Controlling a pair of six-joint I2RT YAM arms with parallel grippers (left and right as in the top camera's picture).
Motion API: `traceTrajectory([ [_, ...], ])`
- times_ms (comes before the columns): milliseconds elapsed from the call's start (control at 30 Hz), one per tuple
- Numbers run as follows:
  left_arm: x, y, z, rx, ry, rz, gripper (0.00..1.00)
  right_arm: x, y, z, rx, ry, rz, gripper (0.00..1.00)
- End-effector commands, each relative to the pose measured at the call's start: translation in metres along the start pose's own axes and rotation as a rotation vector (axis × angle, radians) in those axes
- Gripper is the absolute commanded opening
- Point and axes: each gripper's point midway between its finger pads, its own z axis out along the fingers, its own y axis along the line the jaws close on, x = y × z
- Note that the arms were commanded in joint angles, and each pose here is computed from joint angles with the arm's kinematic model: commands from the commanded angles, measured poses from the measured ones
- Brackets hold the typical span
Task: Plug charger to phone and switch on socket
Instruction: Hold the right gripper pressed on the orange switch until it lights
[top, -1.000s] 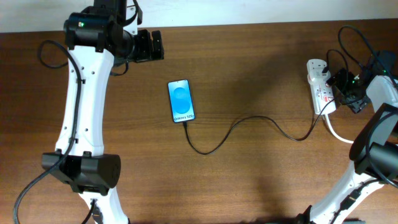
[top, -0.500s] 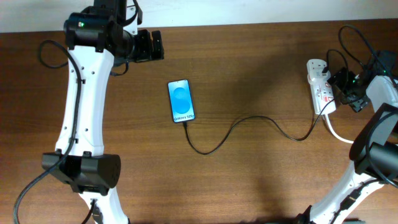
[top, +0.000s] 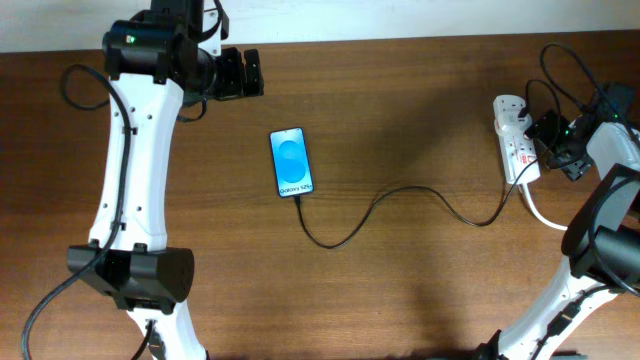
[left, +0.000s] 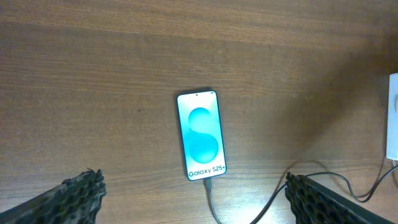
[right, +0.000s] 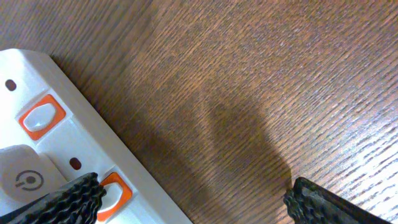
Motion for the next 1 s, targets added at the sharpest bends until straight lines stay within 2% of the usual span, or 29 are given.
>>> traceTrajectory([
  [0, -0.003, -0.002, -0.013, 0.012, -0.03, 0.01, 0.99, 0.022, -0.006, 0.018, 0.03, 0.07, -0.024, 0.99],
  [967, -0.003, -0.002, -0.013, 0.012, -0.03, 0.01, 0.99, 0.053, 0.015, 0.018, 0.037, 0.159, -0.094, 0.99],
])
